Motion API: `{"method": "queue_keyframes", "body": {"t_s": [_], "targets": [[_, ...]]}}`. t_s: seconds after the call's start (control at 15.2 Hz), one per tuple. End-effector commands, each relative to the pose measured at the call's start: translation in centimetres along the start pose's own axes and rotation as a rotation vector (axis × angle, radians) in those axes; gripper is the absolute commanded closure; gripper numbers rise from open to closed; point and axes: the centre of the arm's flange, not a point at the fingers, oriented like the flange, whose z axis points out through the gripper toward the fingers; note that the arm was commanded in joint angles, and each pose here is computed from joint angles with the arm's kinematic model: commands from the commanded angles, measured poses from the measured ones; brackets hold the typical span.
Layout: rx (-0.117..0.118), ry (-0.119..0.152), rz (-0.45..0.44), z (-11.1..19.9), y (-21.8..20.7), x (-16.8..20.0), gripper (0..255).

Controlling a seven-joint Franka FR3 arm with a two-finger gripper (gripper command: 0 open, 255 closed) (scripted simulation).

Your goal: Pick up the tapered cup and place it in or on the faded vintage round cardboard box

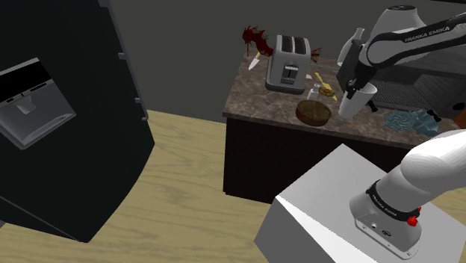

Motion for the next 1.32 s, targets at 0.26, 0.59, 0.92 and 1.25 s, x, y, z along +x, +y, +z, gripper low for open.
{"method": "queue_keyframes", "body": {"t_s": [0.26,0.59,0.92,1.25], "targets": [[0.000,0.000,0.000,-3.1,0.4,0.1,255],[0.000,0.000,0.000,-5.7,0.8,0.2,255],[0.000,0.000,0.000,-8.4,1.3,0.4,255],[0.000,0.000,0.000,-10.9,-0.5,1.8,255]]}}
